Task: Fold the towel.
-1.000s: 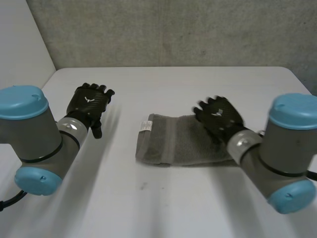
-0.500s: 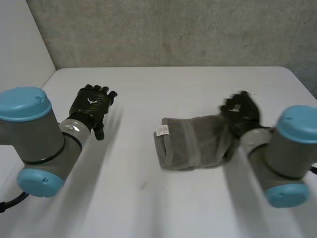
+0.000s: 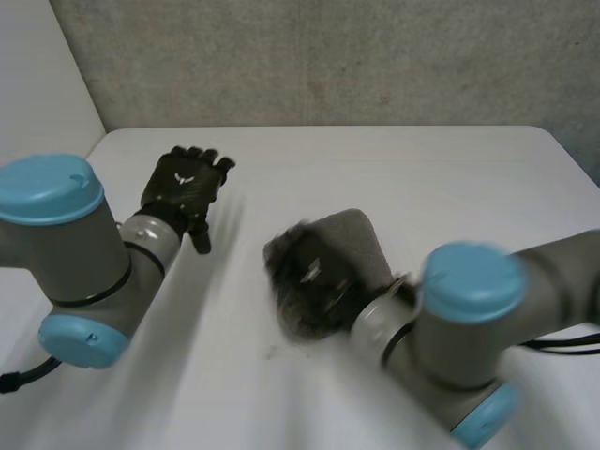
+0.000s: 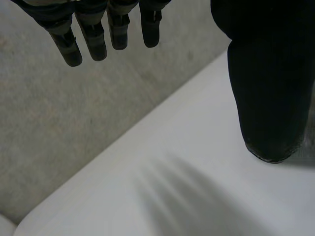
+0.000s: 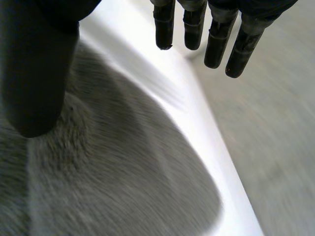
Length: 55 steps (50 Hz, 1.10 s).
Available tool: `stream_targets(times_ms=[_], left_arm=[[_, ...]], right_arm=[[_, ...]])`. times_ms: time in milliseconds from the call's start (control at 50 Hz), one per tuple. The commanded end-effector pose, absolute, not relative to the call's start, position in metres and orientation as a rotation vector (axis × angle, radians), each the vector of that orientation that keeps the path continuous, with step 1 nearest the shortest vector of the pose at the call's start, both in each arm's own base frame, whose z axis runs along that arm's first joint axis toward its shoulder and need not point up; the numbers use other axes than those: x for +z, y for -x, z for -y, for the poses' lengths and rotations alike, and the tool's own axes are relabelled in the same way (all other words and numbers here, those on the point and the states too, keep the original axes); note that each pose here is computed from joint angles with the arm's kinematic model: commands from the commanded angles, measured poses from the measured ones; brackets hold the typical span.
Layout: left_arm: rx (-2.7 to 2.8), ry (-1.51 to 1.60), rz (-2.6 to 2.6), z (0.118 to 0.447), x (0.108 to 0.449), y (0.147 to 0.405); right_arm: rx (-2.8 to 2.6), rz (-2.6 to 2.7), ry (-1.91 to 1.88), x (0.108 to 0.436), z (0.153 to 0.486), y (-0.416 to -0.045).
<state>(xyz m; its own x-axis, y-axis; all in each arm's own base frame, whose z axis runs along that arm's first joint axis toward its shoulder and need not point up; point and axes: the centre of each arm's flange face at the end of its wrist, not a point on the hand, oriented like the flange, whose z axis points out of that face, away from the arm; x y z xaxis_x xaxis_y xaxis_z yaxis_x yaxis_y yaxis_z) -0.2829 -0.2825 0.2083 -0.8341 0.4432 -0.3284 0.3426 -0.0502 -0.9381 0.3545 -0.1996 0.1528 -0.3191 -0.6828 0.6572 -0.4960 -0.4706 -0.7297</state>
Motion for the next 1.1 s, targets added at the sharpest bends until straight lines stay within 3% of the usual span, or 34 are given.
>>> stream_targets(times_ms=[20,120,240,340,440,660,780,860,1000,1100], left_arm=[[2.016,0.743,1.983,0.275,0.231,0.308],[1.934,0.696,1.931,0.263,0.235,0.330],[1.668,0.614,2.014,0.243,0.203,0.362],[1.557,0.504,2.178,0.240,0.173,0.365],[1.578,0.408,2.389,0.244,0.138,0.353],[1.542,0.479,2.468,0.236,0.111,0.353],[1.597,0.558,2.447,0.239,0.121,0.356],[1.658,0.573,2.378,0.237,0.145,0.361],[1.738,0.533,2.278,0.236,0.191,0.363],[1.840,0.480,2.188,0.233,0.254,0.348]], right_arm=[[-1.878,-1.831,1.007,0.206,0.254,-0.299],[-1.780,-1.937,0.770,0.211,0.272,-0.278],[-1.546,-2.063,0.772,0.191,0.279,-0.278],[-1.415,-2.108,0.796,0.180,0.281,-0.284],[-1.346,-2.177,0.844,0.163,0.288,-0.289],[-1.504,-2.352,1.196,0.137,0.303,-0.278],[-1.558,-2.303,1.216,0.140,0.302,-0.286],[-1.574,-2.277,1.196,0.147,0.300,-0.290],[-1.743,-2.172,1.043,0.204,0.302,-0.290],[-1.869,-2.086,0.958,0.247,0.296,-0.285]])
